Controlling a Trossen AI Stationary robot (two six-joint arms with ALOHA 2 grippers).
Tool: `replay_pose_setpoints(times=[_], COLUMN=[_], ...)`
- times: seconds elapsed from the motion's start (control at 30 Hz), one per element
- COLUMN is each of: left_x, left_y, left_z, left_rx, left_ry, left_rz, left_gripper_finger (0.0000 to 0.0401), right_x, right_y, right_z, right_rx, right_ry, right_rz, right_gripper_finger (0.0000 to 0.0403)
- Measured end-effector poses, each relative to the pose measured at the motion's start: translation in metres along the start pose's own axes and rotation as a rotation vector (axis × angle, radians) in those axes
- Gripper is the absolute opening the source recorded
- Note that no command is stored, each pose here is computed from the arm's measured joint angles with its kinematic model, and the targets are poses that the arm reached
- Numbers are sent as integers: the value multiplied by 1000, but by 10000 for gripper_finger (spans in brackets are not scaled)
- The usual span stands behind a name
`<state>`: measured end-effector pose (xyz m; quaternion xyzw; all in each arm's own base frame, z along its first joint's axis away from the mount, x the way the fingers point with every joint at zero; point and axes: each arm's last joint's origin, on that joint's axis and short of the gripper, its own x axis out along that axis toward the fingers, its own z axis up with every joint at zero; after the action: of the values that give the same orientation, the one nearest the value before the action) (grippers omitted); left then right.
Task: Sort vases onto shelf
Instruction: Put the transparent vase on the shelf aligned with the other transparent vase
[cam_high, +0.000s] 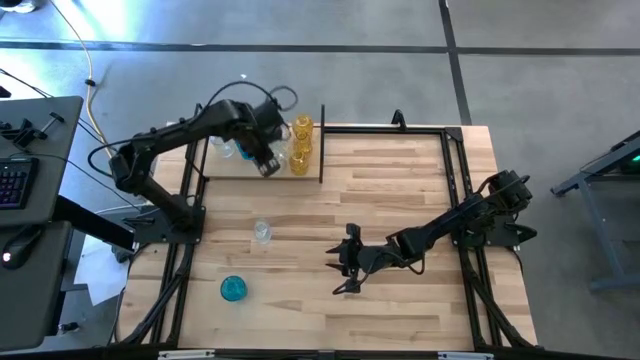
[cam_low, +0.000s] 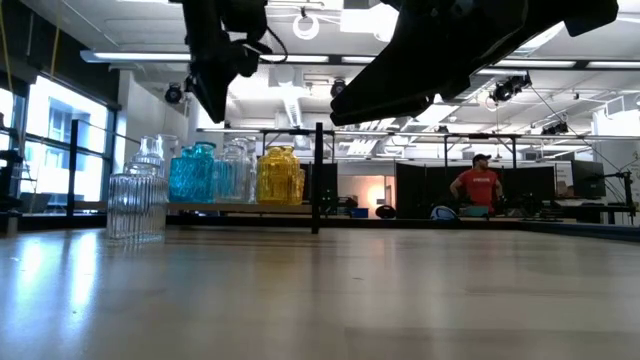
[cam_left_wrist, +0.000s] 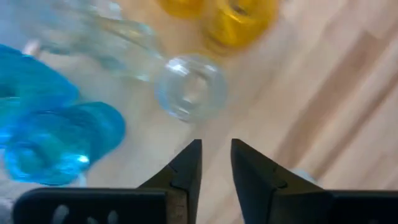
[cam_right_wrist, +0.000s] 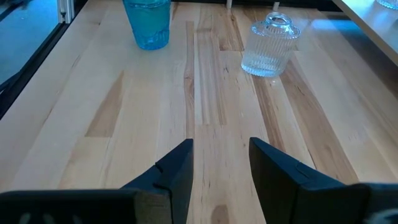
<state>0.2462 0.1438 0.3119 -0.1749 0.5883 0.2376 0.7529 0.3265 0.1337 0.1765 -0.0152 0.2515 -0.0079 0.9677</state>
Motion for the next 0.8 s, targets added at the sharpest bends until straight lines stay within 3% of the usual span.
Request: replay_pose_setpoints(times=[0.17, 0.3, 0.5, 0.8], left_x=[3, 22, 49, 63], left_y=[-36, -57, -58, -50], left_z=[-9, -12, -16, -19], left_rx=[124, 126, 84, 62], left_ry=[-23, -64, -109, -133], left_rz=[-34, -64, 3, 117], left_gripper_finger=[32, 4, 1, 0], right_x=[0, 0, -1, -1], right_y=[0, 0, 2, 2], right_z=[0, 0, 0, 0], right_rx=[-7, -3, -10, -11], right_ry=[0, 0, -1, -1], right_rz=[0, 0, 1, 0], right_gripper_finger=[138, 138, 138, 138])
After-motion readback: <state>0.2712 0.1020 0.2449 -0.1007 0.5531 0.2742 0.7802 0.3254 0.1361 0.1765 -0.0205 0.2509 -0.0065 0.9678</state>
